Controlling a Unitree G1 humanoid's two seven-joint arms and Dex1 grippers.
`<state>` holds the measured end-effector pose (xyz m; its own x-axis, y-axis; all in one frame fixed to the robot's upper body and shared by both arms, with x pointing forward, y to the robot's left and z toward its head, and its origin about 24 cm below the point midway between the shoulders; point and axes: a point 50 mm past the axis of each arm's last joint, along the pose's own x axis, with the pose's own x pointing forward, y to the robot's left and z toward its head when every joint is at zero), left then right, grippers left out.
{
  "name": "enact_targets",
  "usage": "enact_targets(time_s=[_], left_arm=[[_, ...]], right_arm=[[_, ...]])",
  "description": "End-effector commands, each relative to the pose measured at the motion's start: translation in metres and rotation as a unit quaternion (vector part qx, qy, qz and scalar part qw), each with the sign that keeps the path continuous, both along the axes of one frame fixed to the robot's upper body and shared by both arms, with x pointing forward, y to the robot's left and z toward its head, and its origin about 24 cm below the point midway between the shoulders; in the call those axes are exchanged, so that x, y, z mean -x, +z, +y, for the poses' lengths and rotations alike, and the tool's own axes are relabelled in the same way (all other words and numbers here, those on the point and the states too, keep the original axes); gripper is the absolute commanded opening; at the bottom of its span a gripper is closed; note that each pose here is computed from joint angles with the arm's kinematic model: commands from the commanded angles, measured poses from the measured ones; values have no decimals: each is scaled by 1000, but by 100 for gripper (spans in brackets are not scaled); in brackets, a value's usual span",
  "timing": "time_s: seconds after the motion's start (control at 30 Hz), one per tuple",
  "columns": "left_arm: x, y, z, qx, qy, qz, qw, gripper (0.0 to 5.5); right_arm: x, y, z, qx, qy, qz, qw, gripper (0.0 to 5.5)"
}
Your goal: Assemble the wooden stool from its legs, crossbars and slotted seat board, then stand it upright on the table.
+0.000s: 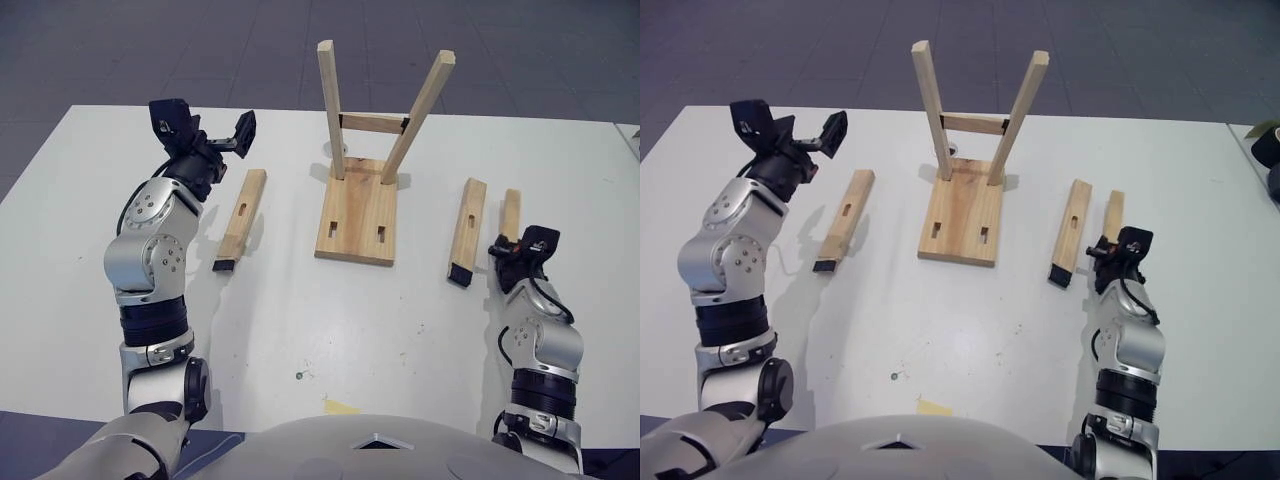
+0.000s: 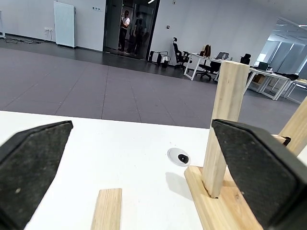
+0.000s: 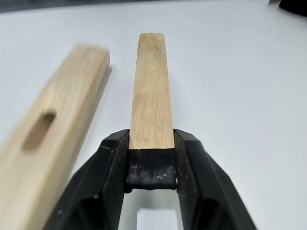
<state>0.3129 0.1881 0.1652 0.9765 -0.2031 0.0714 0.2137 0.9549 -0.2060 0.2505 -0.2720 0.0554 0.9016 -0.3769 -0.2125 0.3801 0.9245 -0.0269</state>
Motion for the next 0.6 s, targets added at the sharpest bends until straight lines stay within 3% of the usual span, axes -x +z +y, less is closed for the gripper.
enact_targets(time_s=[0.03, 0.17, 0.4, 0.6], left_arm=[[-2, 35, -5, 37, -30, -60, 997, 540], [3, 61, -13, 117, -108, -90, 983, 540], [34, 71, -46, 216, -348, -80, 909, 540], [39, 55, -56, 237, -355, -30, 904, 540]], right_arm=[[-21, 76, 9, 116, 12, -187, 975, 132], [-27, 115, 48, 178, 109, -290, 934, 132], [-21, 131, 110, 158, 298, -339, 878, 132], [-9, 121, 141, 161, 378, -335, 848, 132]])
